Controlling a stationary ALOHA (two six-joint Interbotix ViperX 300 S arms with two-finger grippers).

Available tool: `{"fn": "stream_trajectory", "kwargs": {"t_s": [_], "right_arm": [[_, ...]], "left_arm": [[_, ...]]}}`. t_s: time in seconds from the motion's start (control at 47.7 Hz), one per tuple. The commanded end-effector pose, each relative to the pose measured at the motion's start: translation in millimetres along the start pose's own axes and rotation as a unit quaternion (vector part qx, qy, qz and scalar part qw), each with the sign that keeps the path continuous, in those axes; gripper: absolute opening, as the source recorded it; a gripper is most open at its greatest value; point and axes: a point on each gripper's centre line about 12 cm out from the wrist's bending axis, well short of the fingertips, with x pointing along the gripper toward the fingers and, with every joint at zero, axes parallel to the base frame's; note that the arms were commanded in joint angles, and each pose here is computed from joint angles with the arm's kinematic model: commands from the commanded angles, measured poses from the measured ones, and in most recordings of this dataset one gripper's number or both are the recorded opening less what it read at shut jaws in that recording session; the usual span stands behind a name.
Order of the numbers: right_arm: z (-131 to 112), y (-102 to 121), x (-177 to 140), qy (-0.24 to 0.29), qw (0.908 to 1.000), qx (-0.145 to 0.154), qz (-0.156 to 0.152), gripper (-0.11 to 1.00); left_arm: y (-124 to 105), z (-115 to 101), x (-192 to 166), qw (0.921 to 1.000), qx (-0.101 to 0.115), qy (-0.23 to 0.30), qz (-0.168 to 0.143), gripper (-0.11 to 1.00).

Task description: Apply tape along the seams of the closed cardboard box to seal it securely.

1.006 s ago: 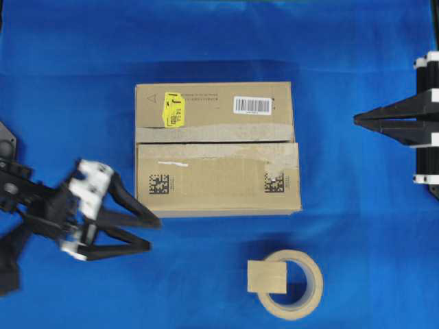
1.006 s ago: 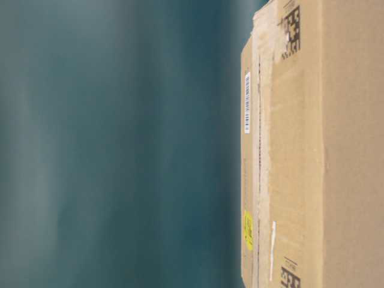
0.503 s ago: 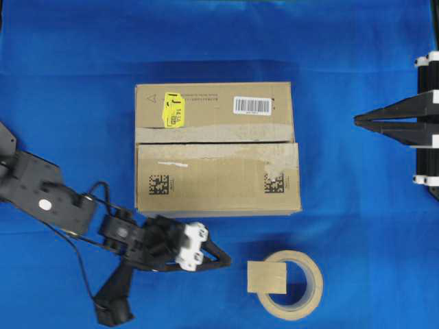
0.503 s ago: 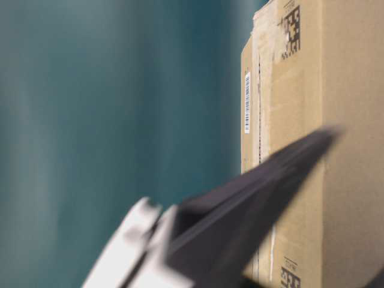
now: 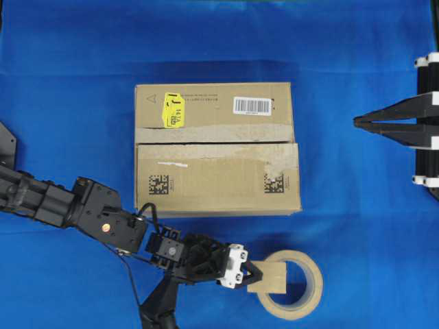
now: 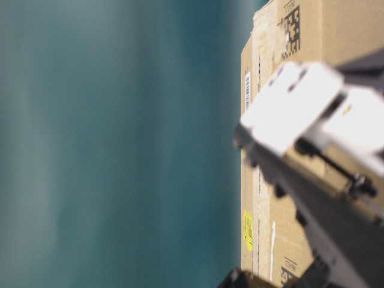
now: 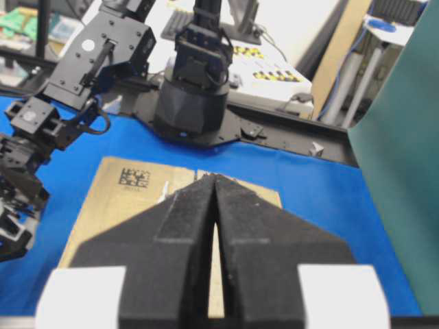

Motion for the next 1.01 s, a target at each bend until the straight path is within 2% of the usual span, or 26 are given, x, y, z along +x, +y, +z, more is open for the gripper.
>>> {"fn": "stream_trajectory", "kwargs": {"t_s": [0.0,0.084,0.147,0.314,0.44,0.587,0.775,0.985], "right_arm": [[8,-1,3,-0.006,1.0000,0.001,0.000,0.00],[8,-1,3,-0.005,1.0000,0.001,0.000,0.00],[8,-1,3,-0.005,1.0000,0.001,0.000,0.00],[6,-1,3,-0.002,1.0000,0.001,0.000,0.00],[4,0,4,0.002,1.0000,0.005,0.000,0.00],[2,0,6,0.007,1.0000,0.004,0.000,0.00],[3,0,6,0.005,1.0000,0.005,0.000,0.00],[3,0,6,0.006,1.0000,0.005,0.000,0.00]], "left_arm": [[17,1,0,0.9998,-0.001,-0.002,0.022,0.71],[14,0,-1,0.9998,-0.006,0.000,0.016,0.65],[12,0,-1,0.9998,-0.016,0.001,0.009,0.56],[10,-1,-3,0.9995,-0.032,0.004,0.003,0.21],[19,0,-10,0.9993,-0.034,0.002,0.011,0.02],[30,1,-18,0.9991,-0.036,0.000,0.023,0.01],[41,3,-27,0.9991,-0.038,0.000,0.019,0.01],[77,6,-54,0.9989,-0.031,-0.003,0.036,0.01]]}}
